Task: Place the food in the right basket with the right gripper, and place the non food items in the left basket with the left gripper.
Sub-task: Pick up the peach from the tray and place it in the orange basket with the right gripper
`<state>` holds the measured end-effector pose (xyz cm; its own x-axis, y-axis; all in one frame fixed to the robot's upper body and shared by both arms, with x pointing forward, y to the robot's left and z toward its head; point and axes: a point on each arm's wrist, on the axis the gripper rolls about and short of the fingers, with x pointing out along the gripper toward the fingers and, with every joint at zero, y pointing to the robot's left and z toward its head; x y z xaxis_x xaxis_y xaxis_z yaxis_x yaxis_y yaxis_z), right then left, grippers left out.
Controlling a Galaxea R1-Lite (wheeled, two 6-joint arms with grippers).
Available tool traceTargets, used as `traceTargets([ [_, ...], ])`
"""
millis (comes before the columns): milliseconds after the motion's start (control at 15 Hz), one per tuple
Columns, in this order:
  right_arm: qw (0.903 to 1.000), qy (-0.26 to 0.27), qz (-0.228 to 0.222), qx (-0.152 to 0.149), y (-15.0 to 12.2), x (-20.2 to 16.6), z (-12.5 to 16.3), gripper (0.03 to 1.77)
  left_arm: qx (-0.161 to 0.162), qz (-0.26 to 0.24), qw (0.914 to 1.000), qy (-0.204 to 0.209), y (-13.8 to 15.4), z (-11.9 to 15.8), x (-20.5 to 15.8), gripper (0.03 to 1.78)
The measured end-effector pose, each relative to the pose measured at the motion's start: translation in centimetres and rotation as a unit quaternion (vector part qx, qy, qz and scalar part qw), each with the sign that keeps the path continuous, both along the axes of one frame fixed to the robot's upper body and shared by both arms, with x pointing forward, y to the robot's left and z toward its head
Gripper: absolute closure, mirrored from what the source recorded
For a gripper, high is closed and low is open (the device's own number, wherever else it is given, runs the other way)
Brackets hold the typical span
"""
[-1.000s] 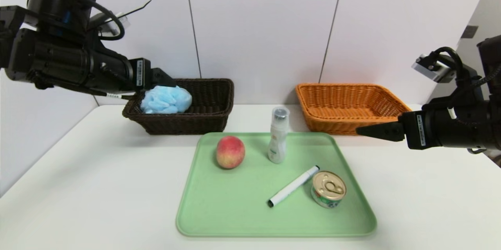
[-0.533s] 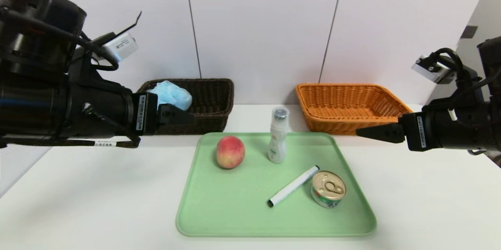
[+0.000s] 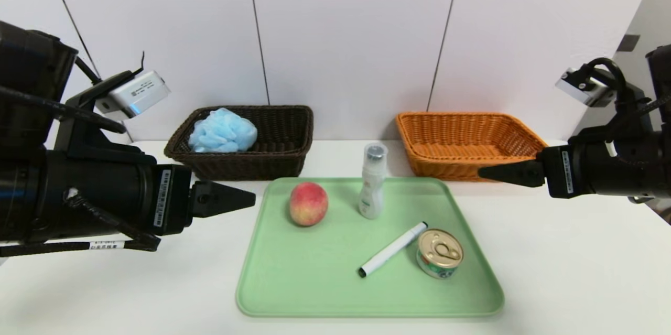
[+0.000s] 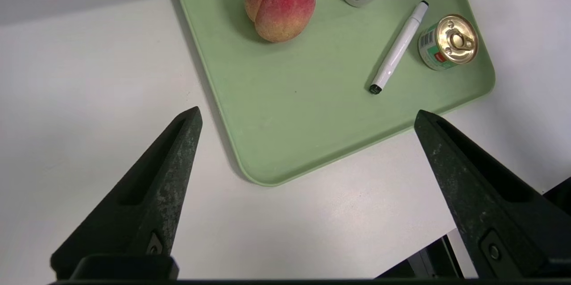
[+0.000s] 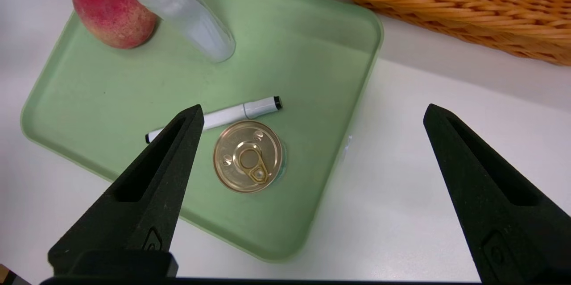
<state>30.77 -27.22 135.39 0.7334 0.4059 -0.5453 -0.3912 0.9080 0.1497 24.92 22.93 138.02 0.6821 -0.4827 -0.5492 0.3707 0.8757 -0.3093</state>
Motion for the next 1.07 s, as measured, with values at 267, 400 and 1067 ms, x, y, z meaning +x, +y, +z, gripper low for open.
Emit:
traceTargets([
  [267,0.9988,-0.021,0.044,0.006,1.9,-0.5,1.2,0.10,0.012,0.009,0.9999,0.001,0.8,-0.8,-1.1,0.12],
  [400,0.9971,-0.036,0.066,0.012,2.9,-0.7,2.1,0.10,0.016,0.014,0.9998,0.002,1.3,-1.1,-1.8,0.12],
  [1067,0.9733,-0.077,0.213,0.037,10.8,-1.5,5.1,0.10,0.020,0.060,0.9980,0.006,3.0,-1.6,-1.7,0.12],
])
